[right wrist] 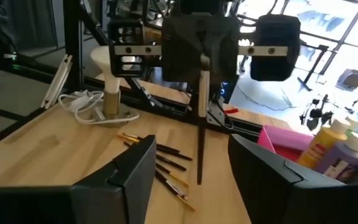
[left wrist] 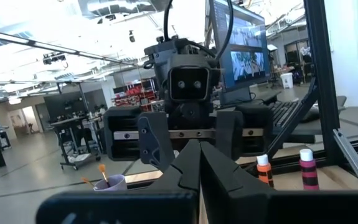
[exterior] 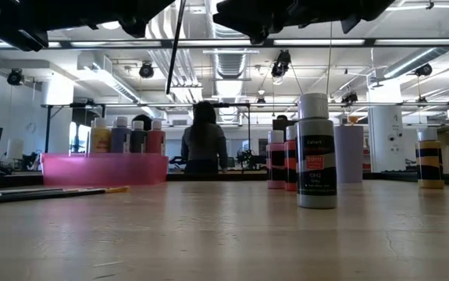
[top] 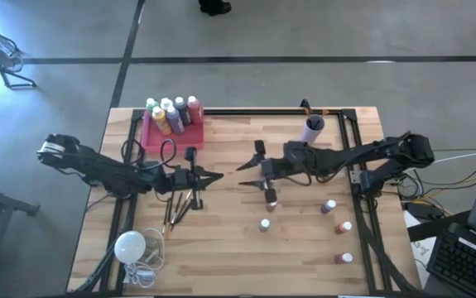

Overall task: Pick & Place Paint Supplies
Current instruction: Put the silver paint brush into the purple cup

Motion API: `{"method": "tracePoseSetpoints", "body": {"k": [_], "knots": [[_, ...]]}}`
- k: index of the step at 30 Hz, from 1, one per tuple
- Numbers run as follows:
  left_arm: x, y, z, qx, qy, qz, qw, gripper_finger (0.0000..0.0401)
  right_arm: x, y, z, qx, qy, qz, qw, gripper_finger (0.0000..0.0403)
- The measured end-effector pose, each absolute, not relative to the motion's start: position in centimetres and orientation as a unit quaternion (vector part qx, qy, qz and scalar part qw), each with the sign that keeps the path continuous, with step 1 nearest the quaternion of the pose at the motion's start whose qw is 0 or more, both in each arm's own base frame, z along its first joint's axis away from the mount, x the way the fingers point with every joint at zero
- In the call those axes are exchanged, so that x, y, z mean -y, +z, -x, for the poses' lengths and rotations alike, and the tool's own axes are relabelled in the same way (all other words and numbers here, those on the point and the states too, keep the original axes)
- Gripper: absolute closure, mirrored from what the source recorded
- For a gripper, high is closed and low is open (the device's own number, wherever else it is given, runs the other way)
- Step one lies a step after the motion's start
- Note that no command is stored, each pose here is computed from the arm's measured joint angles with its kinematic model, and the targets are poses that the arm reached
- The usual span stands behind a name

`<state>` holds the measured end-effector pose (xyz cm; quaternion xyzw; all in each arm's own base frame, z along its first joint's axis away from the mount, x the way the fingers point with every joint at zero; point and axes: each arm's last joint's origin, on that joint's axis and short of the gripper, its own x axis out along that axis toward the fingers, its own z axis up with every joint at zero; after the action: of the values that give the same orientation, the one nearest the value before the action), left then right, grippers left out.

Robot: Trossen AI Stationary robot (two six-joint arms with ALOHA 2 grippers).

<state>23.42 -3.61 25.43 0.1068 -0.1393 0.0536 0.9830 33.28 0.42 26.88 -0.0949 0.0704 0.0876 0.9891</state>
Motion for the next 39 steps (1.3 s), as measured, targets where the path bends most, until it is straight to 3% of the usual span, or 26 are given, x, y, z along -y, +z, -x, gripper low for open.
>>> {"method": "tracePoseSetpoints", "body": {"k": [11,39], "knots": [[3.6,25.4,-23.4,0.136,0.053,-0.107,0.983,0.0397,-0.9,26.6,-36.1,-0.071,0.094,0.101,0.988,0.0193],[3.6,25.3,-23.5,0.13,0.053,-0.109,0.984,0.0398,-0.9,27.1,-38.0,-0.05,0.092,0.103,0.989,0.029]]}}
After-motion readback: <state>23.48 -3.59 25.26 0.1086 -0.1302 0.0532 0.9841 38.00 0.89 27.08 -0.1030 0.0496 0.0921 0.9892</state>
